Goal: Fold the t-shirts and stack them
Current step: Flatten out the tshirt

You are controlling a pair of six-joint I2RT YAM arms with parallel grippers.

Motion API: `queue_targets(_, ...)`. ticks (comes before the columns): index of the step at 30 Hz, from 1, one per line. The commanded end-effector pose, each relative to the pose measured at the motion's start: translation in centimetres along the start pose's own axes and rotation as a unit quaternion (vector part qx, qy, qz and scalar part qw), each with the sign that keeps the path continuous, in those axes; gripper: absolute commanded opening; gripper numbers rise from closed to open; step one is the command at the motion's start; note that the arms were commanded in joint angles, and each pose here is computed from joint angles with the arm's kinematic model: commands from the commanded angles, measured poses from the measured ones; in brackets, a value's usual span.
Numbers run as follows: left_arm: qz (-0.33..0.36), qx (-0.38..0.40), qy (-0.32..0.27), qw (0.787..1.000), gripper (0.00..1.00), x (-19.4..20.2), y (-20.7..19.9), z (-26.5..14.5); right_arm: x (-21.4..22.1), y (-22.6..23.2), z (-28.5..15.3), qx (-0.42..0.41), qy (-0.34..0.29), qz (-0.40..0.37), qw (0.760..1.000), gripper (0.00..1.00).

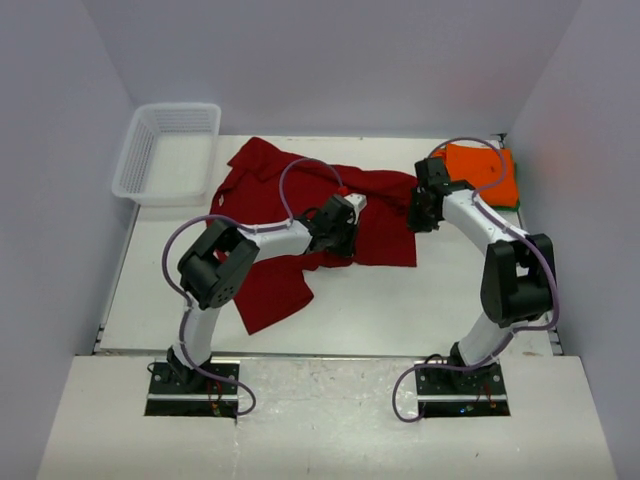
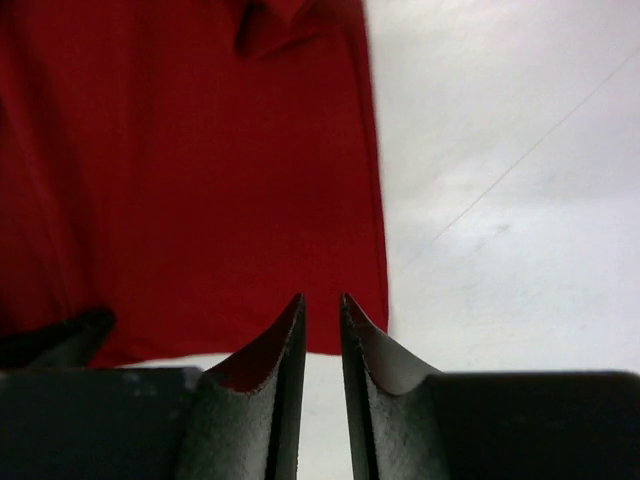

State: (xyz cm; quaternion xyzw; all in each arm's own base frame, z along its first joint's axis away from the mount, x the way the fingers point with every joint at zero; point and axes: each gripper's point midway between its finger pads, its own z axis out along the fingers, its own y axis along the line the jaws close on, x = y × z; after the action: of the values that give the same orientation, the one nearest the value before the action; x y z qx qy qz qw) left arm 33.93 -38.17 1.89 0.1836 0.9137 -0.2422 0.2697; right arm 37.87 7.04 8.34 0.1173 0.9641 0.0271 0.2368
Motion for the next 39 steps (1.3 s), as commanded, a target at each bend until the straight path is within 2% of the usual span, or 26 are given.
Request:
queue_targets(1, -0.002, -0.045, 0.009, 0.999, 0.0, 1.5, 1.9, -2.0, 1.6, 1.3, -1.7, -0.01, -0.021, -0.005, 1.0, 0.22)
queue_targets(7, -0.001, -0.046, 0.009, 0.999, 0.0, 2.6, 2.4, -2.7, 5.8, 1.6, -3.1, -0.043, 0.0, -0.012, 0.999, 0.4)
queue_targets(11, -0.002, -0.035, 0.013, 0.999, 0.0, 3.1, 2.2, -2.7, 8.3, 1.7, -3.1, -0.046, 0.022, -0.016, 0.999, 0.46)
queue_targets(19, 0.007, -0.024, -0.001, 1.0, 0.0, 2.3, 1.6, -3.8, 11.6, 1.6, -1.6, -0.04, 0.059, -0.016, 0.997, 0.47)
queue_targets(23, 0.008, -0.019, -0.004, 1.0, 0.0, 2.4, 1.5, -4.2, 11.8, 0.6, -0.9, -0.012, 0.061, -0.018, 0.998, 0.46)
queue_targets(39, 0.011, -0.004, -0.01, 1.0, 0.0, 2.2, 1.0, -4.6, 13.7, 1.1, 0.7, -0.005, 0.101, -0.027, 0.994, 0.43)
